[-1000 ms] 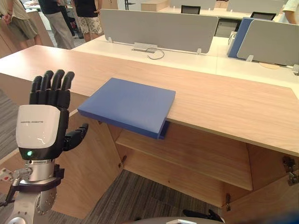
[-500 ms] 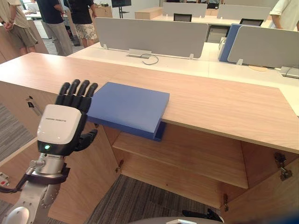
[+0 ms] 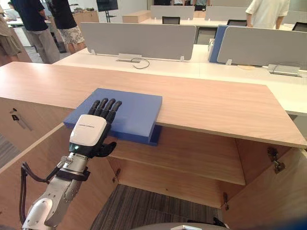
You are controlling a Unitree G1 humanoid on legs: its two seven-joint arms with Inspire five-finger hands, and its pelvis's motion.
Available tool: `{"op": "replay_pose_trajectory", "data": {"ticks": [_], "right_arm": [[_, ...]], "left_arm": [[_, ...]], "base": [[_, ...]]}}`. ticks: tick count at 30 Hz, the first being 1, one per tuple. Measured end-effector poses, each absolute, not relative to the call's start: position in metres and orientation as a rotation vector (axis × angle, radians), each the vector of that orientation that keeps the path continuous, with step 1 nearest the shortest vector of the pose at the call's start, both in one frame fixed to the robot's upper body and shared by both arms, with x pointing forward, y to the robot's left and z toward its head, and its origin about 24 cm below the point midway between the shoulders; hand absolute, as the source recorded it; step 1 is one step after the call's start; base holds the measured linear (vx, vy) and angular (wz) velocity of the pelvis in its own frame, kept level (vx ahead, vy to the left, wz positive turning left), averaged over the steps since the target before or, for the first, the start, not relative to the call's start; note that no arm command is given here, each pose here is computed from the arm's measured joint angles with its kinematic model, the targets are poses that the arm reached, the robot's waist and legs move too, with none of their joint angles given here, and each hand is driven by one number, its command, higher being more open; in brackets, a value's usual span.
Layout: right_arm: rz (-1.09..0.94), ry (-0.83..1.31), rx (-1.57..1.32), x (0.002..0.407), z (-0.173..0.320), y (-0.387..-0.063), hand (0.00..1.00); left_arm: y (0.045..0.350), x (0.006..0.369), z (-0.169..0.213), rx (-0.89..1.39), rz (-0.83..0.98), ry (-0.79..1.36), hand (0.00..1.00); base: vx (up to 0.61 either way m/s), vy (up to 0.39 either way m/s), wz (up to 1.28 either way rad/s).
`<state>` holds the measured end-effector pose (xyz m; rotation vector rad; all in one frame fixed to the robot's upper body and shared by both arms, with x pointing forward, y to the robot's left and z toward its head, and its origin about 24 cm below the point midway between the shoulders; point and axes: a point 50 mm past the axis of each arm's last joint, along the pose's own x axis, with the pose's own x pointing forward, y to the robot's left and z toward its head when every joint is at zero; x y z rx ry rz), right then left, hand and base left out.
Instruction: Walk over to the cabinet, pick up the folder, carry it to the office cabinet, place the folder inside the office cabinet, then close the office cabinet door
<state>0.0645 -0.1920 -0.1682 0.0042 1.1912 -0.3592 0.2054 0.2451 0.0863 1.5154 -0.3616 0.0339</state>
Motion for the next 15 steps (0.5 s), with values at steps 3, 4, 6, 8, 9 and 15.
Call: {"op": "replay_pose_trajectory", "data": {"ticks": [3,4,6,8,9,15], "right_arm": [[-0.358,1.191,0.003,0.065,-0.168,-0.192,1.0],[-0.357,1.192,0.003,0.065,-0.168,-0.192,1.0],[-0.357,1.193,0.003,0.064,-0.168,-0.192,1.0],[-0.356,1.192,0.003,0.065,-0.168,-0.191,1.0],[-0.356,1.193,0.003,0.065,-0.168,-0.191,1.0],[-0.354,1.192,0.003,0.065,-0.168,-0.191,1.0]], "left_arm": [[0.247,0.211,0.082,1.522,0.04,-0.331,0.0],[0.249,0.213,0.081,1.528,0.052,-0.318,0.0],[0.252,0.217,0.081,1.55,0.064,-0.308,0.0],[0.254,0.22,0.081,1.556,0.084,-0.294,0.0],[0.255,0.223,0.082,1.557,0.095,-0.293,0.0],[0.251,0.239,0.103,1.528,0.211,-0.41,0.0]], "base": [[-0.05,0.017,-0.13],[-0.04,0.019,-0.09],[-0.01,0.009,-0.02],[-0.02,0.02,-0.09],[-0.02,0.02,-0.1],[-0.02,0.008,-0.04]]}}
